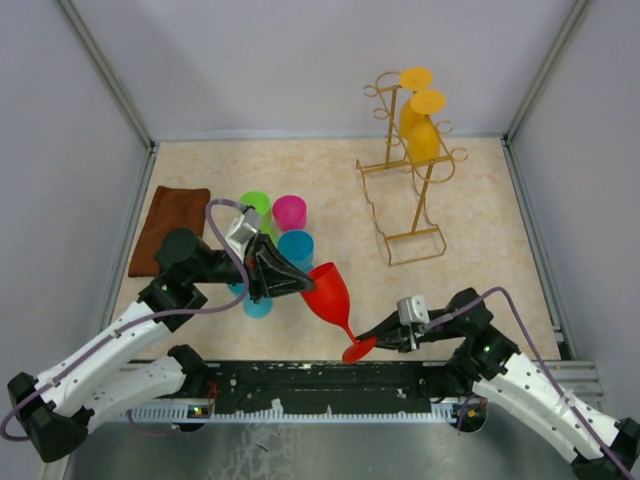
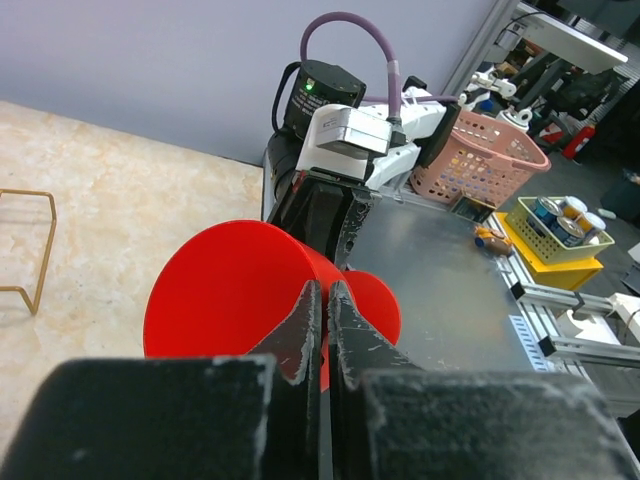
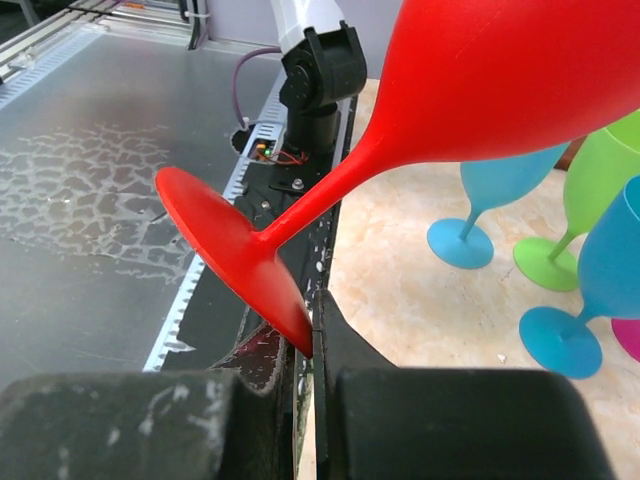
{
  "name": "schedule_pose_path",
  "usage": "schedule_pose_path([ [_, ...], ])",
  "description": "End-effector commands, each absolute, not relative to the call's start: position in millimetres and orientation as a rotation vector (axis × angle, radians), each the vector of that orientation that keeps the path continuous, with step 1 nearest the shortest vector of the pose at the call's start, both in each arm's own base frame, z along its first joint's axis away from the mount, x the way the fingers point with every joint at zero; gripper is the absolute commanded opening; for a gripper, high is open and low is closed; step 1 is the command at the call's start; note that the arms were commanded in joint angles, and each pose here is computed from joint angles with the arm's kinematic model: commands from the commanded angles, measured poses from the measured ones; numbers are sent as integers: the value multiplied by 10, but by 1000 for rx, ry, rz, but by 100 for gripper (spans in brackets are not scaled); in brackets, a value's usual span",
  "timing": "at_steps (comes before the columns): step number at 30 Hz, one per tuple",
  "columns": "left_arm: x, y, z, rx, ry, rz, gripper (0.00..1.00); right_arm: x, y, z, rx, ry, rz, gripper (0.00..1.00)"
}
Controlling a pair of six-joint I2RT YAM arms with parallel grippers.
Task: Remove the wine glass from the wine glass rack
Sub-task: Place the wine glass at the center of the board.
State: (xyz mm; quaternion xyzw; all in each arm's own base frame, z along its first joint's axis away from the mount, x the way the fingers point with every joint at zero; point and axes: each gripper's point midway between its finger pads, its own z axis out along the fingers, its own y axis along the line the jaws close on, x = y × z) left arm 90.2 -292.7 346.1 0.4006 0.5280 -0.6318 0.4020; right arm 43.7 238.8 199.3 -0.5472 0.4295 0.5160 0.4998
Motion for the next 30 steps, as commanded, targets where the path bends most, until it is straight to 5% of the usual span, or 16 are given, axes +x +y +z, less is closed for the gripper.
schedule_pose_path([
  [1, 636, -2938, 3187, 1126, 1434, -1676, 0, 929, 2355, 2437, -1065, 1083, 1049, 0],
  [6, 698, -2909, 3210, 1091, 1439, -1611, 0, 1005, 2325, 2455, -1022, 1110, 1019, 8],
  [11, 1033, -2786, 3073, 944, 1635, -1353, 0, 1051, 2301, 2508, -955, 1135, 1028, 52],
  [13, 1165, -2702, 3037, 876, 1693, -1250, 0, 1016, 2305, 2528, -960, 1118, 1045, 61],
  [30, 1344, -2672, 2474, 775, 1926, -1146, 0, 1004, 2229, 2622, -923, 1058, 1013, 74],
])
